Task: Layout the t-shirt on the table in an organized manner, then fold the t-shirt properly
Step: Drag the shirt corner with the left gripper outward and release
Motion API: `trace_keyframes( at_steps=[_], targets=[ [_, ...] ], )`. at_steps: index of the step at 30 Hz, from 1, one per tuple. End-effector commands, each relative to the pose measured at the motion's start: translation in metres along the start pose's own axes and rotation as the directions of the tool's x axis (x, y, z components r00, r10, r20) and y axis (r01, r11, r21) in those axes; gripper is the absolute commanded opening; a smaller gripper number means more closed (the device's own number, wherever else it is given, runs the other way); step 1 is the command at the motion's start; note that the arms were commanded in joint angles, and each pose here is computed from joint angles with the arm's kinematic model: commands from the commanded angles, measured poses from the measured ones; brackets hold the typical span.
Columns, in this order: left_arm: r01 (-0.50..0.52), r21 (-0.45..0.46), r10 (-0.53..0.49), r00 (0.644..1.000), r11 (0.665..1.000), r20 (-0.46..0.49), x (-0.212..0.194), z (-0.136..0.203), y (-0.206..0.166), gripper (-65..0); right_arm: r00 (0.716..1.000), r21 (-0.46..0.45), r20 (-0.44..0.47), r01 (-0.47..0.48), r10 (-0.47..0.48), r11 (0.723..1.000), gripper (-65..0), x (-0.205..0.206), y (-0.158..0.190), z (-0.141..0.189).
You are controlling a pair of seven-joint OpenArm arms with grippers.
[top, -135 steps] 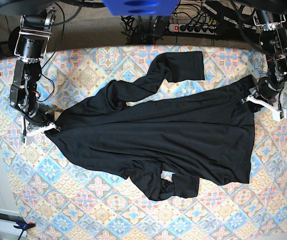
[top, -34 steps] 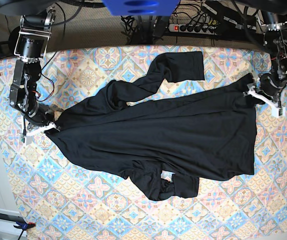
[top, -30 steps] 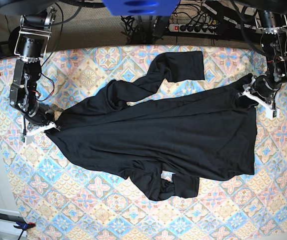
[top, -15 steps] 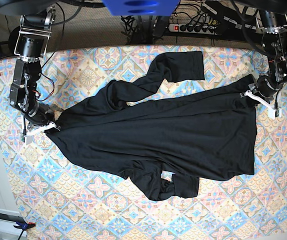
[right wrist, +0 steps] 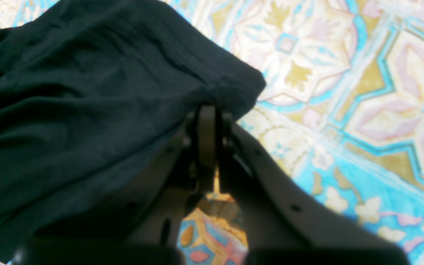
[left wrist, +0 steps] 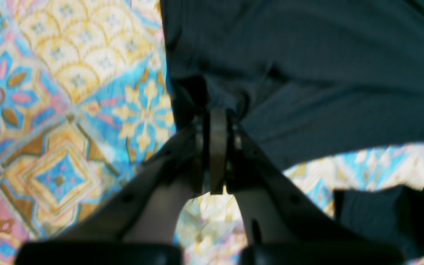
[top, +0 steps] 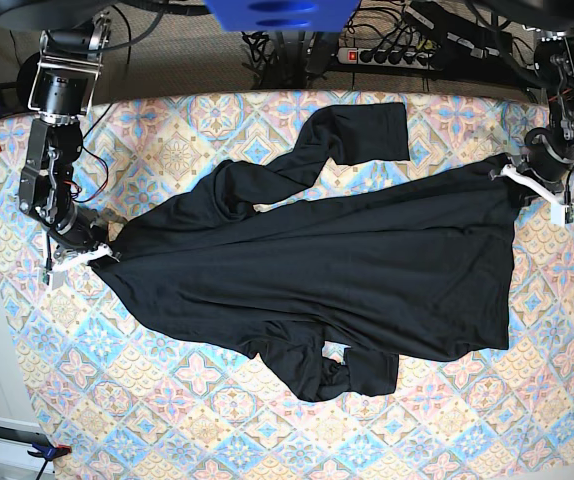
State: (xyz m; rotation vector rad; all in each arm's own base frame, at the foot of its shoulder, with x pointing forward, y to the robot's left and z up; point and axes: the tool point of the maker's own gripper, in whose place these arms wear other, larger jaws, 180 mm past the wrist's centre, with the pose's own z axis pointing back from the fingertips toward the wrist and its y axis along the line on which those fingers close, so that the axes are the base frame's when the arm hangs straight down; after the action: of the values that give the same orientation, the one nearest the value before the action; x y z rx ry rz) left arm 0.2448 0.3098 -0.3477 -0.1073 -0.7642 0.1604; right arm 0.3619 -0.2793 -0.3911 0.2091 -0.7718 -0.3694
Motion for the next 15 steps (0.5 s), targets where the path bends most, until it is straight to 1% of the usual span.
trace_keyframes(
  at_steps=[1,4,8,12,14,15],
  targets=[
    [0.032,0.011,-0.033,0.999,0.999,0.031,0.013,0.006,0.005,-65.0,0.998,0.011,0.06,-0.018,0.017,1.0,-64.5,0.024,0.003,0.006],
    [0.034,0.016,-0.034,0.999,0.999,0.007,0.003,0.008,0.007,-65.0,0.999,0.011,0.045,-0.018,0.017,1.0,-64.5,0.022,0.003,0.005],
    [0.066,0.034,-0.065,0.997,0.997,-0.035,-0.006,0.014,0.016,-65.0,0.999,0.011,0.045,-0.018,0.017,1.0,-64.5,0.022,0.003,0.005],
    [0.068,0.035,-0.066,0.997,0.997,-0.042,-0.009,0.015,0.017,-65.0,0.999,0.011,0.045,-0.018,0.017,1.0,-64.5,0.022,0.003,0.005],
    [0.065,0.028,-0.063,0.997,0.997,-0.053,-0.014,0.016,0.017,-65.0,0.999,0.011,0.045,-0.018,0.017,1.0,-64.5,0.022,0.003,0.005],
    [0.071,0.003,-0.071,0.996,0.997,-0.05,-0.014,0.017,0.012,-65.0,0.999,0.011,0.045,-0.018,0.017,1.0,-64.5,0.022,0.003,0.005]
  ],
)
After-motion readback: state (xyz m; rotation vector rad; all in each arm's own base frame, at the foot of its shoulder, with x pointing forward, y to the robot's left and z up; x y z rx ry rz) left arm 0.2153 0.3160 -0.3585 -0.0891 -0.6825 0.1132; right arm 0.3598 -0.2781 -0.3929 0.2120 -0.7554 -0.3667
